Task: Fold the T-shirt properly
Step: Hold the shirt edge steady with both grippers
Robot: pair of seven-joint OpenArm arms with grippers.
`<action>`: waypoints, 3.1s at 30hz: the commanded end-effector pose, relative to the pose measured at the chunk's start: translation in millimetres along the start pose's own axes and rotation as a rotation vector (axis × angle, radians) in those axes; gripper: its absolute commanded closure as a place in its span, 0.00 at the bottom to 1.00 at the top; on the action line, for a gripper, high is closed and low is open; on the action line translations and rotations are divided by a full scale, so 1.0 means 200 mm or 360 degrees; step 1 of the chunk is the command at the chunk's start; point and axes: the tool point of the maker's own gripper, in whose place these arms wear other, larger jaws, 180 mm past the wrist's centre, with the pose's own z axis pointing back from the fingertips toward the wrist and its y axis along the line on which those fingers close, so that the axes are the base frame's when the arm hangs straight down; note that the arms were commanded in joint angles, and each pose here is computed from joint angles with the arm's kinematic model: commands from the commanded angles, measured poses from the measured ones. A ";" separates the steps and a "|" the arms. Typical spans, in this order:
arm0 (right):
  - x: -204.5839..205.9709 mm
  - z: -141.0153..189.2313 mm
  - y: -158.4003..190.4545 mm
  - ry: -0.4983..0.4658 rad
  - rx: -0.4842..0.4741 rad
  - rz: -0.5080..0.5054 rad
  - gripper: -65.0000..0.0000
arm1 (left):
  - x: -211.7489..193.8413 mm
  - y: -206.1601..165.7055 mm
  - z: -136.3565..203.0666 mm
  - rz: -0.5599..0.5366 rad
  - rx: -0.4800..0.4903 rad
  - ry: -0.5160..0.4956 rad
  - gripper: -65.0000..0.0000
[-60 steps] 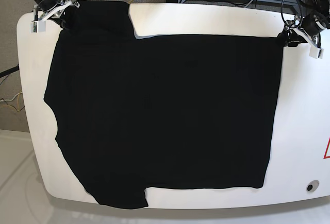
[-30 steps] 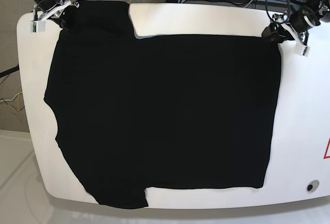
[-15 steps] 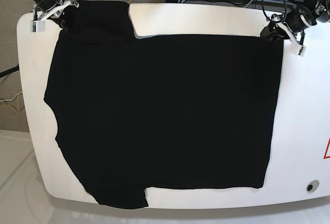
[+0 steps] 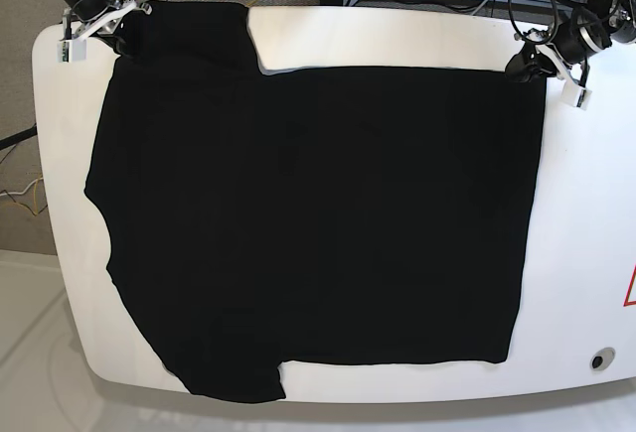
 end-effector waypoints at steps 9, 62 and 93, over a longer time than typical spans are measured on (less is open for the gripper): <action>0.05 0.02 0.00 -0.0061 0.0004 0.0028 1.00 | 0.06 -0.04 0.02 -0.0079 -0.0030 -0.0039 1.00; 0.08 0.02 0.01 -0.0097 0.0031 0.0003 1.00 | 0.01 0.13 0.12 -0.0153 0.0134 0.0258 0.45; 0.08 0.01 0.02 -0.0099 0.0038 0.0002 1.00 | 0.02 0.11 0.06 -0.0127 0.0110 0.0265 0.53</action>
